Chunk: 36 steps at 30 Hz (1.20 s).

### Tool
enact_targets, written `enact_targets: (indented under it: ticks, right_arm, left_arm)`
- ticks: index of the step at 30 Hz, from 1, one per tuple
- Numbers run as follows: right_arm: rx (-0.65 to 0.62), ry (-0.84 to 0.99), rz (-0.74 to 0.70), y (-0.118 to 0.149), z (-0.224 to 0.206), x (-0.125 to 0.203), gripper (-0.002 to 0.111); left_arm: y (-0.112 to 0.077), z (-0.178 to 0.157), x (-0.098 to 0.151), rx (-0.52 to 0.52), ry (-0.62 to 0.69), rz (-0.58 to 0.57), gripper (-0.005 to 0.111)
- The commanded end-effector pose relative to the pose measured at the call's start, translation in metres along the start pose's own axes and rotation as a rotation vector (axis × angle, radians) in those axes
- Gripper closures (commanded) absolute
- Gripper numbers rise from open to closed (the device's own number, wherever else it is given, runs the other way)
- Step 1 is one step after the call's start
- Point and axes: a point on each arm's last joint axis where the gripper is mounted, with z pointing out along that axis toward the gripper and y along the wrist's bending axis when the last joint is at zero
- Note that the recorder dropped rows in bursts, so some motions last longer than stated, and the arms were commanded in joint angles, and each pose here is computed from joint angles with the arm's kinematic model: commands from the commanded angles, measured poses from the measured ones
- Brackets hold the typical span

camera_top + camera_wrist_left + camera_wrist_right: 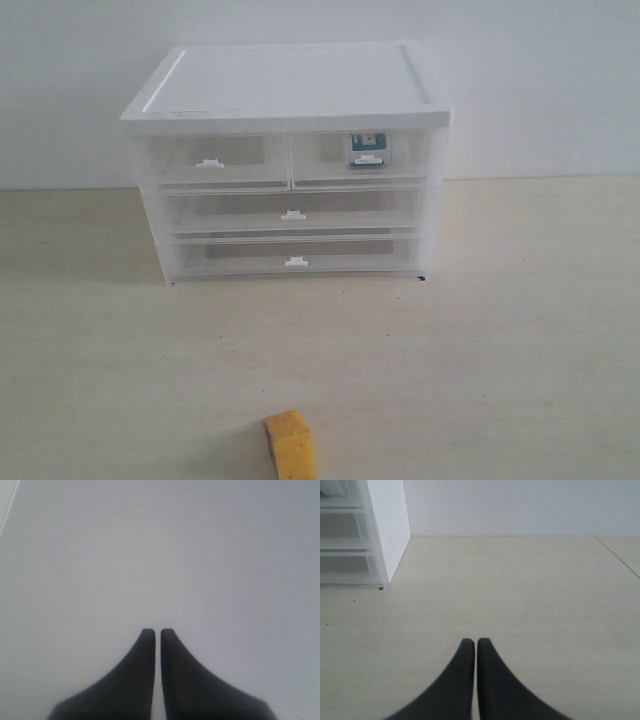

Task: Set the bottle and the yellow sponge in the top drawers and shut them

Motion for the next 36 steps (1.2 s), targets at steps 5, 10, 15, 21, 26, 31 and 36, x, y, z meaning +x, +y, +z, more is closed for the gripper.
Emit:
enact_targets:
  ticks: [5,10,15,21,26,31,36]
  right_arm:
    - [-0.002,-0.007,0.005,0.0,0.0,0.001,0.108]
    - [-0.002,-0.007,0.005,0.0,0.0,0.001,0.108]
    - [-0.002,-0.007,0.005,0.0,0.0,0.001,0.108]
    - [-0.002,-0.007,0.005,0.0,0.0,0.001,0.108]
    - [-0.002,-0.007,0.005,0.0,0.0,0.001,0.108]
    - [-0.002,-0.007,0.005,0.0,0.0,0.001,0.108]
    - [-0.002,-0.007,0.005,0.0,0.0,0.001,0.108]
  left_arm:
    - [-0.006,0.051,-0.005,0.009,0.117,0.092,0.102]
    - [-0.005,0.082,0.009,0.014,0.233,0.099,0.102]
    - [-0.002,0.108,0.029,0.025,0.312,0.103,0.102]
    - [0.005,0.122,0.056,0.021,0.379,0.087,0.102]
    - [-0.002,0.129,0.076,0.076,0.42,0.109,0.102]
    - [-0.016,0.132,0.1,0.09,0.462,0.167,0.102]
    - [-0.035,0.131,0.123,0.091,0.476,0.217,0.102]
